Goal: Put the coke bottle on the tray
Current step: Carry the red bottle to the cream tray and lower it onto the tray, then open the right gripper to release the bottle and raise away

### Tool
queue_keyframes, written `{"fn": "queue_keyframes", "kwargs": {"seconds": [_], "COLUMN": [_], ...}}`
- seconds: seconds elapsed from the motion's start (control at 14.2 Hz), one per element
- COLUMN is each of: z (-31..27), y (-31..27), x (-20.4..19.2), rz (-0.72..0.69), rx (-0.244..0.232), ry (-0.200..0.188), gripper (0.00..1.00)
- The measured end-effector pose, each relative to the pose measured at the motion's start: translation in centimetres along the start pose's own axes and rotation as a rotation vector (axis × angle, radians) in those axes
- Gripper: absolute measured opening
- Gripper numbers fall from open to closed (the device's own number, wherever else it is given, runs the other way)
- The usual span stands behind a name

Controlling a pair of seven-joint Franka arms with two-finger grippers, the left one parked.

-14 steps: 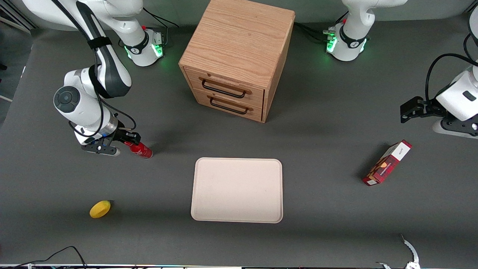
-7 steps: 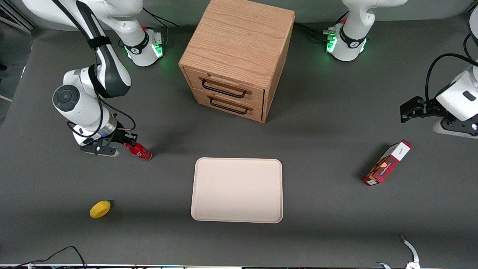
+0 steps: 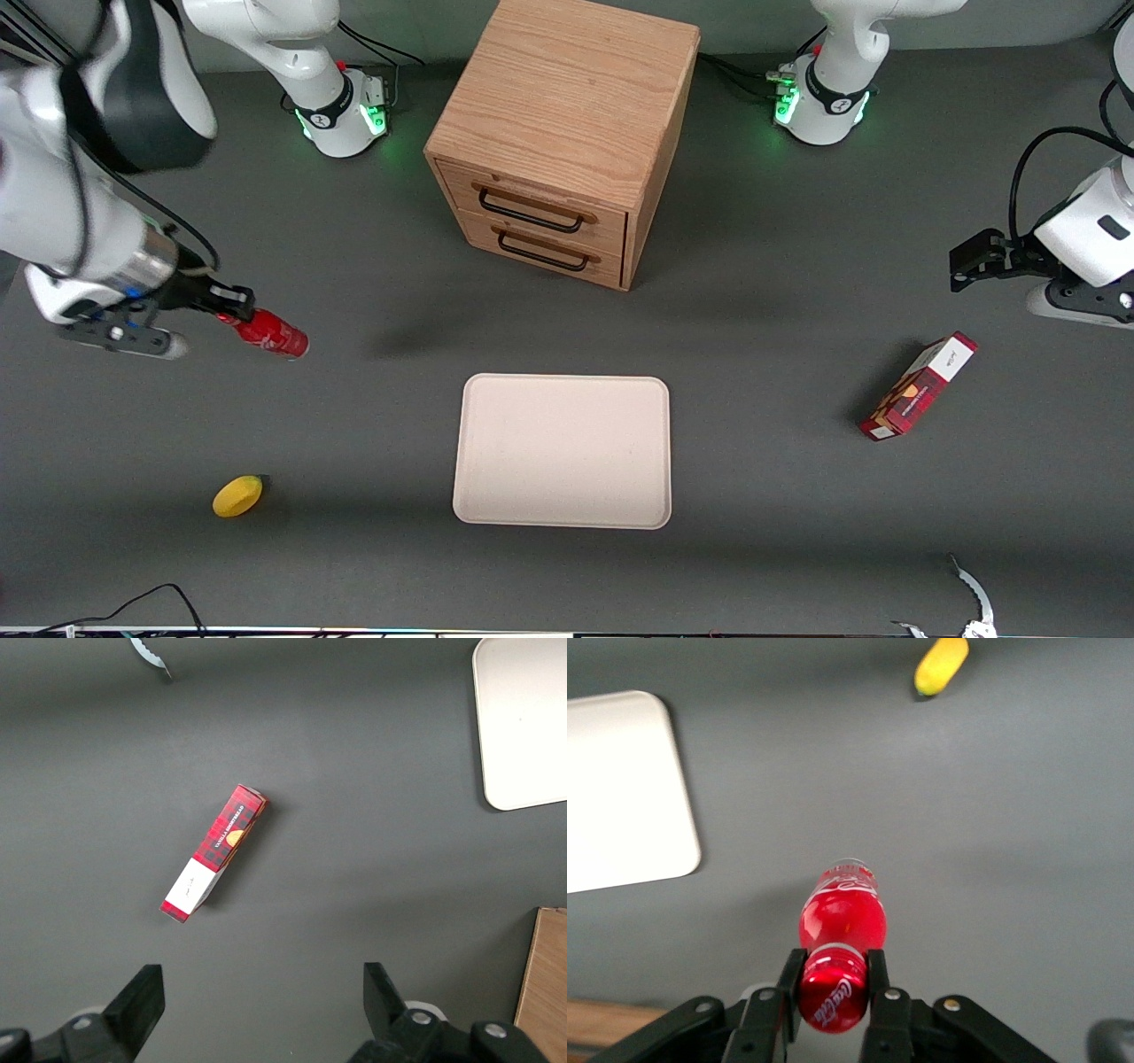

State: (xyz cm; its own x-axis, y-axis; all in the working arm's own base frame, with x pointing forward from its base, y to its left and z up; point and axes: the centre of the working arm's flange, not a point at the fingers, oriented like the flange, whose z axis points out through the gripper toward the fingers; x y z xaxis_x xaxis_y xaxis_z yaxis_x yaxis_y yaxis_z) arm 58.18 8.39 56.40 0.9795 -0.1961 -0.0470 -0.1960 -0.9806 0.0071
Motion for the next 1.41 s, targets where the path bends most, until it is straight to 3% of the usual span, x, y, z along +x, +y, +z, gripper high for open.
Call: {"fn": "queue_keyframes", "kwargs": {"seconds": [0.28,0.49,0.71,0.99,1.2,1.41], "z": [-3.2,0.8,7.7,16.8,21.2,21.9], "y": [-5.5,-12.9,-18.6,-22.3,-24.2,-24.5], "x": [2.3,5.4,8.8,11.3,11.4,11.7], "rz": [0.026,0.161,0.286,0.407,0.451,0.484], "rx": [0.054,0.118,0.175,0.161,0.168,0.181], "ry": [-0.012,-0.025,0.022,0.102,0.105,0.103], "gripper": [0.31,0.31,0.31,0.31,0.31,0.32]}}
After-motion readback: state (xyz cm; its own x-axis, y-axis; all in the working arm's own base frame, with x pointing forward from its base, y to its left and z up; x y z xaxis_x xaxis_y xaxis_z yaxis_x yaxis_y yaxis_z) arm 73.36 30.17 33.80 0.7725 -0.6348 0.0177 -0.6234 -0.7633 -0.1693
